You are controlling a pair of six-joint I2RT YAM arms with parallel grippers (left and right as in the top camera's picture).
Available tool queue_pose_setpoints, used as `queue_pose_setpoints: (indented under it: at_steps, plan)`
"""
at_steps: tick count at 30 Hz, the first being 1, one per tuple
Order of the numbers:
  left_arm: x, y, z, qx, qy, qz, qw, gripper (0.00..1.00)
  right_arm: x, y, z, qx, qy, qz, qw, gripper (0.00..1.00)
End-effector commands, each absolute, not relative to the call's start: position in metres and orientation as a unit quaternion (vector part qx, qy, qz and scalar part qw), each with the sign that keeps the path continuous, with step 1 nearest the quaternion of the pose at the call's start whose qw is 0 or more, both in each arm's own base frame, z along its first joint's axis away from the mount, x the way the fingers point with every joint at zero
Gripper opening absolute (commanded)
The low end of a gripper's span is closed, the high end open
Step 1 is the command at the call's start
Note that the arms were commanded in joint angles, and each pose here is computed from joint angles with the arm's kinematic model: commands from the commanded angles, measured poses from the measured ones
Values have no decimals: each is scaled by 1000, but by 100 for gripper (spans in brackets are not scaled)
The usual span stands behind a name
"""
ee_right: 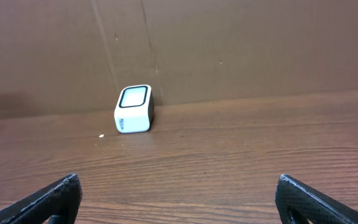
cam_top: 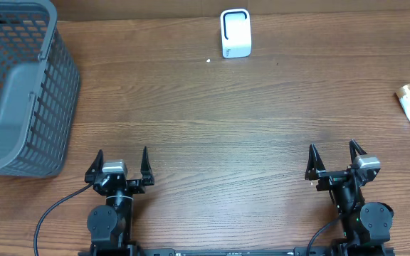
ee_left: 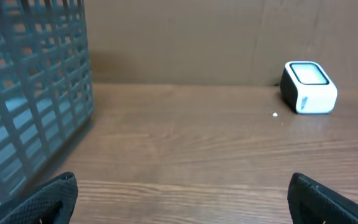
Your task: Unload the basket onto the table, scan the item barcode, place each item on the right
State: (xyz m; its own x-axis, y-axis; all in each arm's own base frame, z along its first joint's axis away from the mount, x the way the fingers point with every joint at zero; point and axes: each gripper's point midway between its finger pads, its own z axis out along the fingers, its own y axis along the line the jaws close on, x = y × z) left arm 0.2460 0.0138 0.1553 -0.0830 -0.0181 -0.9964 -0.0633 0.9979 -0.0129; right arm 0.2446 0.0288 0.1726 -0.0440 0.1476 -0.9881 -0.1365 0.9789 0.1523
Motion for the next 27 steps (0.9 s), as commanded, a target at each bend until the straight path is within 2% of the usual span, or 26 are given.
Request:
queue_pose_setpoints:
  at_steps: [1,27]
  plan:
    - [246,17,157,-28,732,28,680,100,245,29,171,4,714,100,693,100]
    - [245,24,157,-48,731,36,680,100,245,29,171,4,714,100,693,100]
